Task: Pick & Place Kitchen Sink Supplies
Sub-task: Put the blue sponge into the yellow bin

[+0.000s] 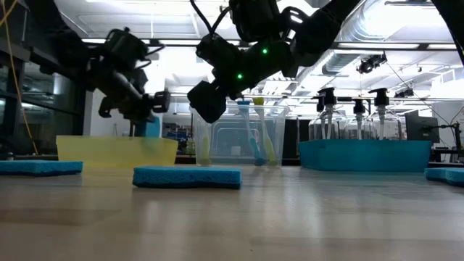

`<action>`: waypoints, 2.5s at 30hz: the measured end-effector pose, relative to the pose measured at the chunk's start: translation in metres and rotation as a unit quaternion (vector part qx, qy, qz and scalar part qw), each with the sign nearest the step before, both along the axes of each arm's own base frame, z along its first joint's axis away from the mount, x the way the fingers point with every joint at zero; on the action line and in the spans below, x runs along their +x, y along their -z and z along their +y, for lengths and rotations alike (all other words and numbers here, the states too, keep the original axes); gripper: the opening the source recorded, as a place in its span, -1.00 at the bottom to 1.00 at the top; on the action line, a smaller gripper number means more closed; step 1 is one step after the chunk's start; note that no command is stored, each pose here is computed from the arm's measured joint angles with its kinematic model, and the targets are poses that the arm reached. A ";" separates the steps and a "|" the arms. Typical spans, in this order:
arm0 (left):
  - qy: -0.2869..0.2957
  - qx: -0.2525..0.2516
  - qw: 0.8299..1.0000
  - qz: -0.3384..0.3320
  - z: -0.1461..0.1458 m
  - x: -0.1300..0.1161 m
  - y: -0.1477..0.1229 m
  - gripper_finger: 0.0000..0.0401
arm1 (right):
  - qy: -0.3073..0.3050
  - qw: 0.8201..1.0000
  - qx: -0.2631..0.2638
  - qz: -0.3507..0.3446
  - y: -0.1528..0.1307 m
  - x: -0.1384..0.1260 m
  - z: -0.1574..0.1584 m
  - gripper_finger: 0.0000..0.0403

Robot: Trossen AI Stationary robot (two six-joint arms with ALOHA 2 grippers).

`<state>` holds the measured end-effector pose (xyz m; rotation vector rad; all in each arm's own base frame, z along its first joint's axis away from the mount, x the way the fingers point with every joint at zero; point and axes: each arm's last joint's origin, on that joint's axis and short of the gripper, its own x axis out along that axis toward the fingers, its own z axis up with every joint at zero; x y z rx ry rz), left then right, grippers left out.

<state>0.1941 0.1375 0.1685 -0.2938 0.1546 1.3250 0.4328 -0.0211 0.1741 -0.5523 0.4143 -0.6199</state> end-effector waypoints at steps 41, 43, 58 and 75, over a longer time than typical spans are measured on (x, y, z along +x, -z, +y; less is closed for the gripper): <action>0.036 -0.051 0.998 0.018 -0.015 0.025 0.013 -0.46 | -0.005 0.999 0.036 -0.005 0.004 -0.001 0.002 0.04; 0.048 -0.054 0.997 0.011 -0.015 0.026 0.013 -0.34 | -0.003 0.999 0.042 -0.001 0.005 -0.001 0.002 0.04; 0.105 -0.066 0.992 -0.014 -0.016 0.031 0.010 0.20 | 0.010 0.997 0.076 0.033 -0.029 -0.023 0.019 0.04; 0.112 0.016 0.994 -0.008 -0.022 0.016 -0.032 0.20 | 0.102 0.981 0.133 0.099 -0.031 -0.053 0.016 0.05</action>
